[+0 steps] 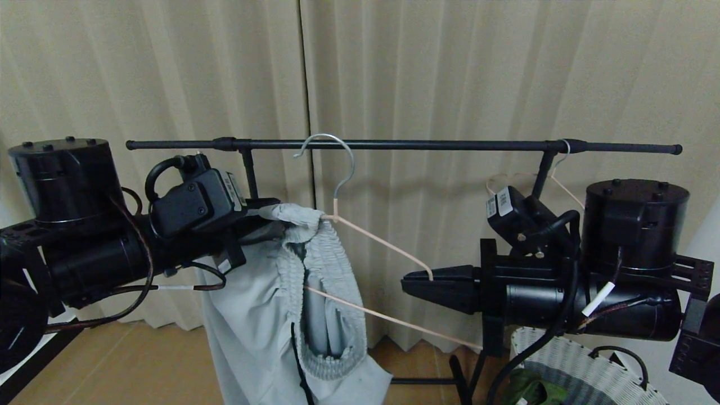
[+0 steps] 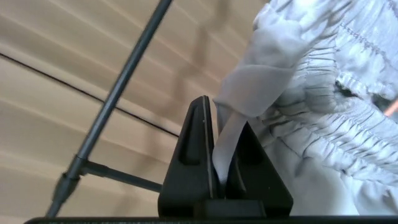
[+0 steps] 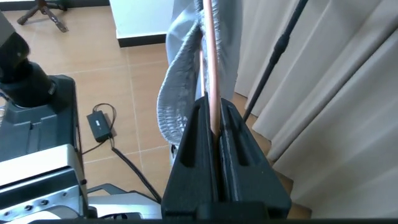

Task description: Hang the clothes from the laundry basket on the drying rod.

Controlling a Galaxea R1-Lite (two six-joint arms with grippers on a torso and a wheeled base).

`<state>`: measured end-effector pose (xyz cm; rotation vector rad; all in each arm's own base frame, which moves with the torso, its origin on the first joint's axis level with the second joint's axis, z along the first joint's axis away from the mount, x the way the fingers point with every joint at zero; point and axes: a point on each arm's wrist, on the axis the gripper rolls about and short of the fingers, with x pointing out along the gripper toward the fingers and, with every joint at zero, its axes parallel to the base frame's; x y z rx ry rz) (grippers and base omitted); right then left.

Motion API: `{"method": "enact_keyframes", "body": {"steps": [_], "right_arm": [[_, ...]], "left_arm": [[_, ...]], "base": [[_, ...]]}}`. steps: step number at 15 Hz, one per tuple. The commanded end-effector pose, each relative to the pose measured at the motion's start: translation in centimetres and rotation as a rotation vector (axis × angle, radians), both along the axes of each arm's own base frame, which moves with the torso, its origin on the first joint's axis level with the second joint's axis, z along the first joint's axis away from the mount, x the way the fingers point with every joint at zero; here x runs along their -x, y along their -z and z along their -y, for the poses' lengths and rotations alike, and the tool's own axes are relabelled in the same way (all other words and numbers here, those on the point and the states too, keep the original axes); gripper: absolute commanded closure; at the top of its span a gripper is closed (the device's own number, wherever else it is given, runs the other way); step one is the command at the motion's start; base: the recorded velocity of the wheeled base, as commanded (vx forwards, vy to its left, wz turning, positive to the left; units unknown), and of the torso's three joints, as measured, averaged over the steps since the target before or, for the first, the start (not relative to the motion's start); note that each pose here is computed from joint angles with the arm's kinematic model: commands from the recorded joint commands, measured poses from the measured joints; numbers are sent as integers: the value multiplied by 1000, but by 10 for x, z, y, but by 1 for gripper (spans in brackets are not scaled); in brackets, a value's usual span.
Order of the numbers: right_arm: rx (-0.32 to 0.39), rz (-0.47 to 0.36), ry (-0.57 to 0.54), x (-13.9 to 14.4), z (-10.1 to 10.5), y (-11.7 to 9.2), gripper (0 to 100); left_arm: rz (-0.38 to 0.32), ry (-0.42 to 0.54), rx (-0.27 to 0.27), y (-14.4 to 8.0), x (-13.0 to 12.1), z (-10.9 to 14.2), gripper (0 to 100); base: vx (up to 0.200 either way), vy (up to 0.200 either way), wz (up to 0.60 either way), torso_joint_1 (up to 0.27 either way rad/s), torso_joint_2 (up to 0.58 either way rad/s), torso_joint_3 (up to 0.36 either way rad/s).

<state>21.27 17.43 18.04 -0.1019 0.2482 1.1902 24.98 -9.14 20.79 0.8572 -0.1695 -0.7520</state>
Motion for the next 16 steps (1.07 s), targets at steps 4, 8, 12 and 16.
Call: {"method": "enact_keyframes", "body": {"steps": [4,8,12,16], "right_arm": [[14,20,33,0,3,0,0],[36,40,147,-6,6,0,0],[78,71,314,-8,9,0,0],[113,72,400,-9,10,5,0]], "left_arm": [[-20,-20,-2,5,1,-4,100],[-42,-160,9,6,2,-8,100],[-92,-447,33,14,8,-16,100],[-142,-656,124,18,6,-19,100]], "base": [[0,0,0,0,0,0],[0,0,0,0,0,0],[0,0,0,0,0,0],[0,0,0,0,0,0]]}}
